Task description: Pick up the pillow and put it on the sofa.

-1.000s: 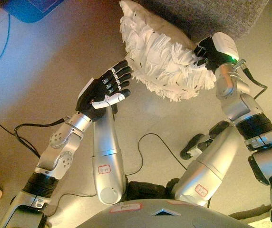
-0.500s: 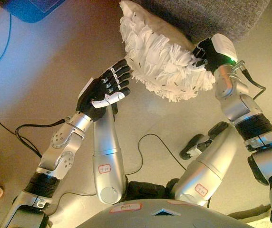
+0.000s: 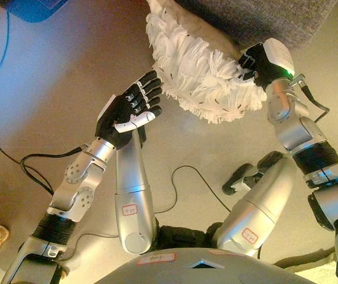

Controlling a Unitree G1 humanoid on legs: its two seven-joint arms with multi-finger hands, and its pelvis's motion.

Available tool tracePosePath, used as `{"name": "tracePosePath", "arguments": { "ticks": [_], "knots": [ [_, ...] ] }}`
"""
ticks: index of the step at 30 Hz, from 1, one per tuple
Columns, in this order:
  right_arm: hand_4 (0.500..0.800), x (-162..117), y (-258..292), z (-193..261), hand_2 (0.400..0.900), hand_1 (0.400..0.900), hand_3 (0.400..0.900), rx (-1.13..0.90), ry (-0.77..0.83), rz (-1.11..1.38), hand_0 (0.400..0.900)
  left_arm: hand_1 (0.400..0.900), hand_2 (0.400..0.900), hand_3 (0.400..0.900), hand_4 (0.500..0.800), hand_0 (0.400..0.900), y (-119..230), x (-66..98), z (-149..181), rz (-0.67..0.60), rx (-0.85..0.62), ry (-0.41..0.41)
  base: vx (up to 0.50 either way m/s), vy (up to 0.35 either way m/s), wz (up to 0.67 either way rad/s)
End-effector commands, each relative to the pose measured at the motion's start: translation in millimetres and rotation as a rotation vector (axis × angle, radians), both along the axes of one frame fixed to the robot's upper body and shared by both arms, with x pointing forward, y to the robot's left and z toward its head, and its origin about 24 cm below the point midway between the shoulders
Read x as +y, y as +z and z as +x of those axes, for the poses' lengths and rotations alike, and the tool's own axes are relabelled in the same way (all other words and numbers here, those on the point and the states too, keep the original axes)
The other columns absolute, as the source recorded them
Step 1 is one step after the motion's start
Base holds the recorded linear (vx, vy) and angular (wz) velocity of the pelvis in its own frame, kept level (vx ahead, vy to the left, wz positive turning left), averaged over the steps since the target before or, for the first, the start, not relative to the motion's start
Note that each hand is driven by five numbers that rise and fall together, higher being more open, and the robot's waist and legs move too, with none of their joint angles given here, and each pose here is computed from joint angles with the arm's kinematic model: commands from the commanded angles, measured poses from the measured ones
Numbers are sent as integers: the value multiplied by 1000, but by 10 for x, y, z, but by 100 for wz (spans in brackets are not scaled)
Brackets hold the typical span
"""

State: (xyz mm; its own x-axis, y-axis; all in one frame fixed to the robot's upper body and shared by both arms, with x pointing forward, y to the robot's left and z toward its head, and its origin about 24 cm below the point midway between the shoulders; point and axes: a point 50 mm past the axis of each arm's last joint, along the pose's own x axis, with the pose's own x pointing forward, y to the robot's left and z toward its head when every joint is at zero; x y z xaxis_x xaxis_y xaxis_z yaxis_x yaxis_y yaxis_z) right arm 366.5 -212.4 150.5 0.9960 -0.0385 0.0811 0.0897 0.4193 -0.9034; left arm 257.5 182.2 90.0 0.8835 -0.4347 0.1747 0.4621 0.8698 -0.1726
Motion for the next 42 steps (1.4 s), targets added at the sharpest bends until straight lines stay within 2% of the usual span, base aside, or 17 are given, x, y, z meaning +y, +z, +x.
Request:
{"name": "tracePosePath", "arguments": {
  "ticks": [1, 3, 7, 12, 20, 35, 42],
  "knots": [
    [500, 124, 770, 30, 400, 400, 400, -346, 84, 83, 400, 900, 900, 900, 800, 900, 498, -84, 27, -71, -270, 6, 4, 3, -9],
    [500, 144, 791, 6, 400, 400, 400, -363, 100, 76, 400, 900, 900, 900, 800, 900, 483, -66, 28, -72, -259, 33, 12, 6, -11],
    [500, 199, 910, -90, 400, 400, 400, -426, 153, 58, 400, 900, 900, 900, 800, 900, 409, 61, 54, -94, -193, 164, 28, 9, -12],
    [500, 211, 1083, -182, 400, 400, 400, -485, 197, 53, 400, 900, 900, 900, 800, 900, 385, 163, 83, -107, -160, 235, 13, -1, -8],
    [500, 240, 1214, -273, 400, 400, 400, -557, 239, 53, 400, 900, 900, 900, 800, 900, 361, 205, 80, -87, -122, 282, -3, -42, -4],
    [500, 236, 1281, -565, 400, 400, 400, -627, 325, 132, 400, 900, 900, 900, 800, 900, 268, 140, 125, 80, 4, 296, 59, -93, -3],
    [500, 210, 1217, -737, 400, 400, 400, -630, 379, 158, 400, 900, 900, 900, 800, 900, 118, 156, 86, 103, 99, 309, 97, -27, -12]
  ]
}}
